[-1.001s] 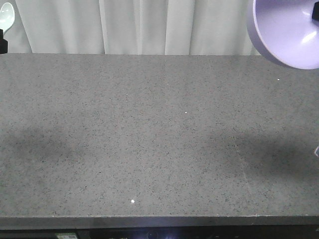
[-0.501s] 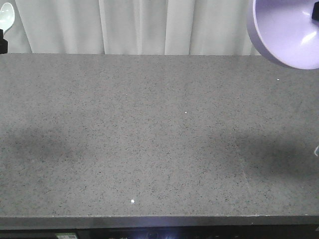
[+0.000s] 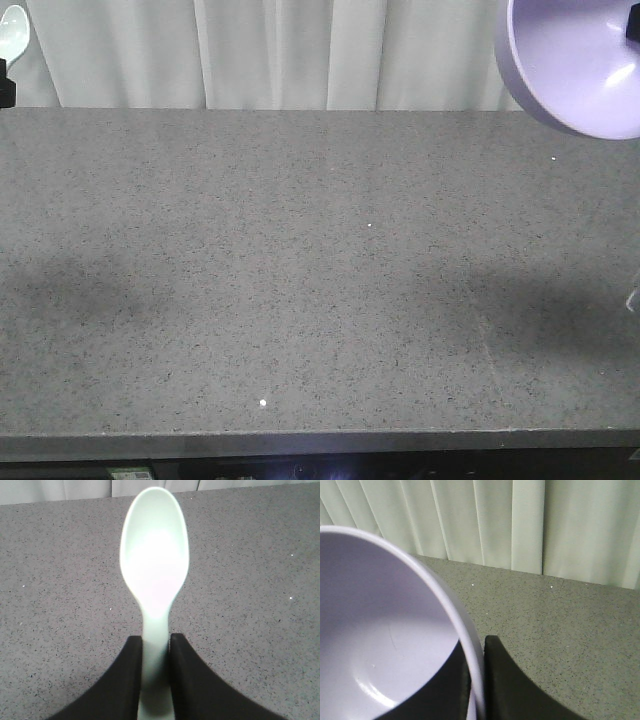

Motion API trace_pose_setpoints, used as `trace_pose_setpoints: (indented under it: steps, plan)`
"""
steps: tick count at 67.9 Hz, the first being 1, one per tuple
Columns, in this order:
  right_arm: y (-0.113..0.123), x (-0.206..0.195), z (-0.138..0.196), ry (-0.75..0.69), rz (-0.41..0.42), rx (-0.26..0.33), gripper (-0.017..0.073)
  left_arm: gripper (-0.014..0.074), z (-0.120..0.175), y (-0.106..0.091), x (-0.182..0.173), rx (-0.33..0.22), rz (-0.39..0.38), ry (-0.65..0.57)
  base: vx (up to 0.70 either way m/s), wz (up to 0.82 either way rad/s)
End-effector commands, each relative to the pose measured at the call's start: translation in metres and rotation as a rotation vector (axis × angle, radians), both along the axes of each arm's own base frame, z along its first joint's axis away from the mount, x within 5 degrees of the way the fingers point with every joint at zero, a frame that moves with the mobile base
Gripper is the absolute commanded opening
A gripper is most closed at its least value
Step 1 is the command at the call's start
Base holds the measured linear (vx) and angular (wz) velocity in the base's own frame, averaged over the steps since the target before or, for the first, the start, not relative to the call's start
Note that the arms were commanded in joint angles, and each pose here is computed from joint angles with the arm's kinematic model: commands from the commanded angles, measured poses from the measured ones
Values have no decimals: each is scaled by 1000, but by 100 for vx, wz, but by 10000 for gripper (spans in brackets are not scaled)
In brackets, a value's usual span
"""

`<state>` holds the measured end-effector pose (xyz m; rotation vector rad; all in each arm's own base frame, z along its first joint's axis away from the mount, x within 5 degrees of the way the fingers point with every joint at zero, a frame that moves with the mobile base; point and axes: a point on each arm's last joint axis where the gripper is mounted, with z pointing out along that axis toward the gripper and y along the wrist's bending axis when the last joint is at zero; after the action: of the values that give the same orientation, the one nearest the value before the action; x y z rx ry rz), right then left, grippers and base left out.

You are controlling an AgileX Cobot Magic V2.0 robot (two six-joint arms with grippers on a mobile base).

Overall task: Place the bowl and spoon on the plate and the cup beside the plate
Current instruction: 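Lift the lavender bowl up with the right gripper, then turn the base away from the counter holding spoon and bowl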

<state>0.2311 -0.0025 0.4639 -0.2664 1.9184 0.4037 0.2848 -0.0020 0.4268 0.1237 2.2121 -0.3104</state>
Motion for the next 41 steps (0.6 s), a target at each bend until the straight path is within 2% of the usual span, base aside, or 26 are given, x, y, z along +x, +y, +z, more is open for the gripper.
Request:
trace_pose_setpoints:
  steps: [1, 41]
  plan:
    - [1, -7, 19, -96, -23, 32, -3, -8, 20, -1, -7, -27, 17, -104, 0, -2]
    - [1, -7, 19, -96, -23, 31, -3, -8, 20, -1, -7, -27, 17, -104, -1, -5]
